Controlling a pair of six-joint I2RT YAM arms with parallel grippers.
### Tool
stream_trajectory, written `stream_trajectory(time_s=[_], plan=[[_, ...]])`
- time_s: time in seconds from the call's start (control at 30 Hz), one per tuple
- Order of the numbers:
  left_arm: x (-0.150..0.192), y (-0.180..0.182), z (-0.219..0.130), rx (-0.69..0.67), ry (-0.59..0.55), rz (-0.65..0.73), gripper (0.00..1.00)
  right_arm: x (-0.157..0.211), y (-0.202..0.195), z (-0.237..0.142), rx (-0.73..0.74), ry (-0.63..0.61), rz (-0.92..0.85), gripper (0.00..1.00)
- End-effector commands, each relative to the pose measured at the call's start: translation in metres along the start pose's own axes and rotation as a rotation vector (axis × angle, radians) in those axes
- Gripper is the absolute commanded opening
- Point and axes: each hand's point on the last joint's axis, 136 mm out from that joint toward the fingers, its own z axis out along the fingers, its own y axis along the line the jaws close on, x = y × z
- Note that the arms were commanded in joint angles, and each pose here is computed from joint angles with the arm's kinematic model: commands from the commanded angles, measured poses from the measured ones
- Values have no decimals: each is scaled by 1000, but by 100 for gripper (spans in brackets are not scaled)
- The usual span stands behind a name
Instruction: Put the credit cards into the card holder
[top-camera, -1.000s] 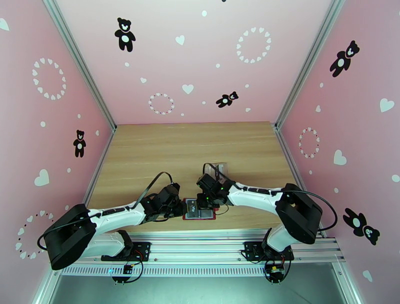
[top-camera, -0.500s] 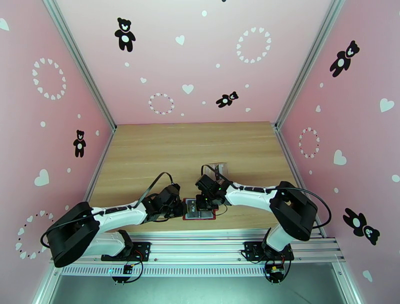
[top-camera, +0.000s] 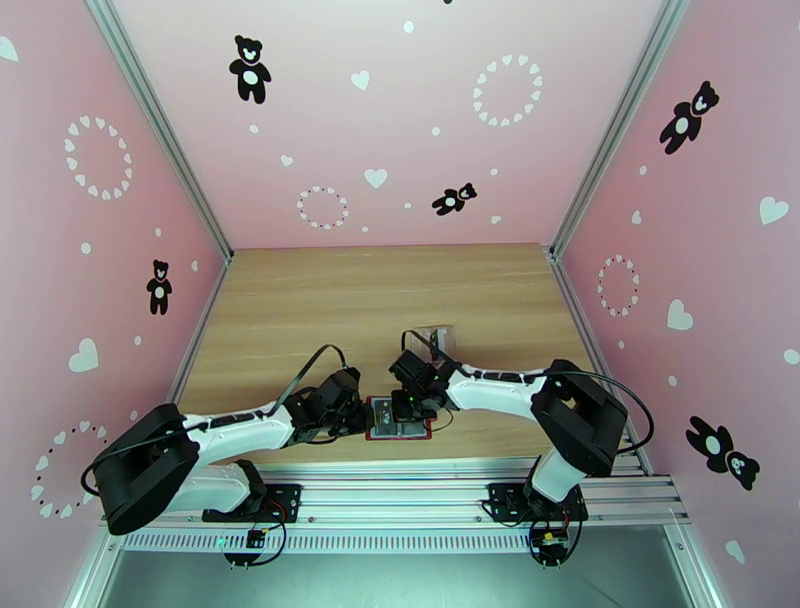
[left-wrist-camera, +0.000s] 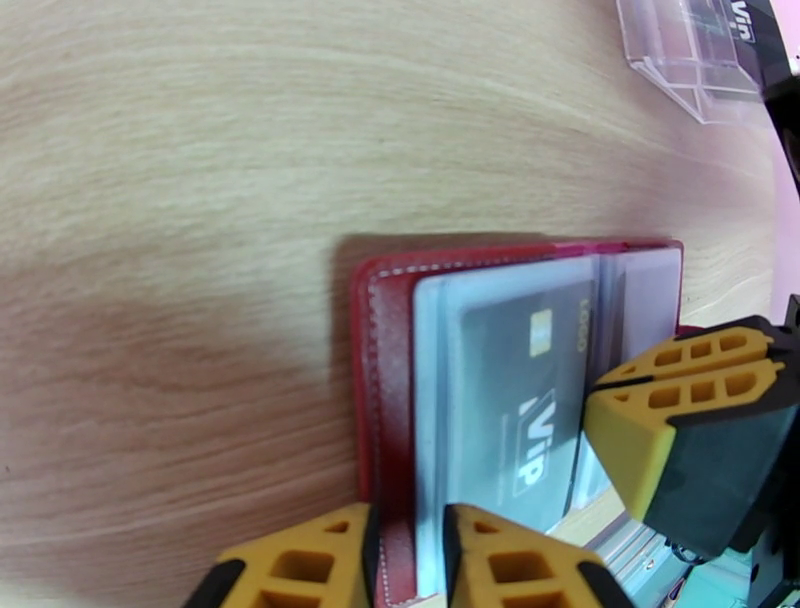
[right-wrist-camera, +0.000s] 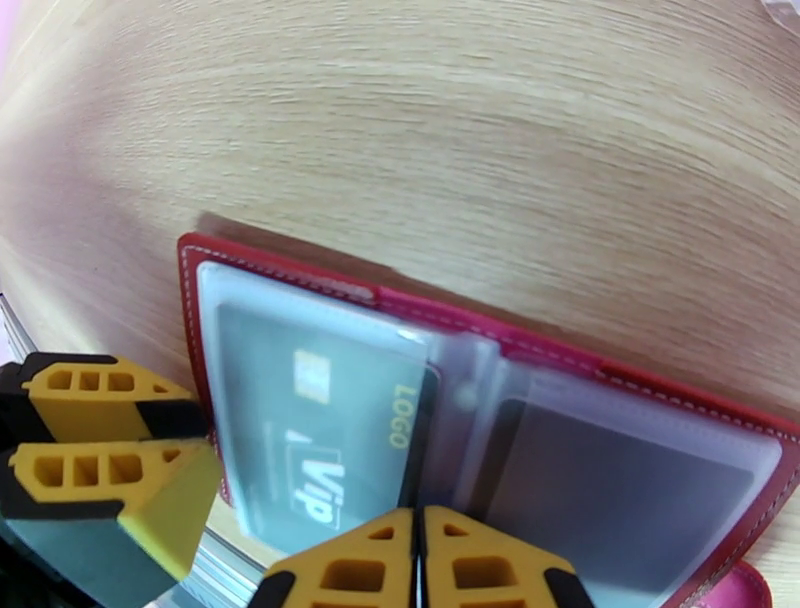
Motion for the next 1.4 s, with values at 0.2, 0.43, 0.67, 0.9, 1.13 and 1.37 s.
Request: stream_trajectory(time_s=[0.2,0.43,0.67,0.9,1.13,1.37], plan=[[-4,-11,-16,39,-37,9,30,8,-19,19,85,39,-2,6],[-4,-15,-12,43,-21,14,32,7,-18,19,83,37,-3,5],[-6,-24,-6,77,-8,17,32,8,-19,20,84,40,-5,5],[-6,-25,-3,78,-3,19,31,9,-19,21,81,42,-5,5],[-4,-29,0,92,6,21,30,8,-18,21,77,39,-5,5],[-2,-30,6,93,17,23,30,9,-18,21,74,41,-5,4]])
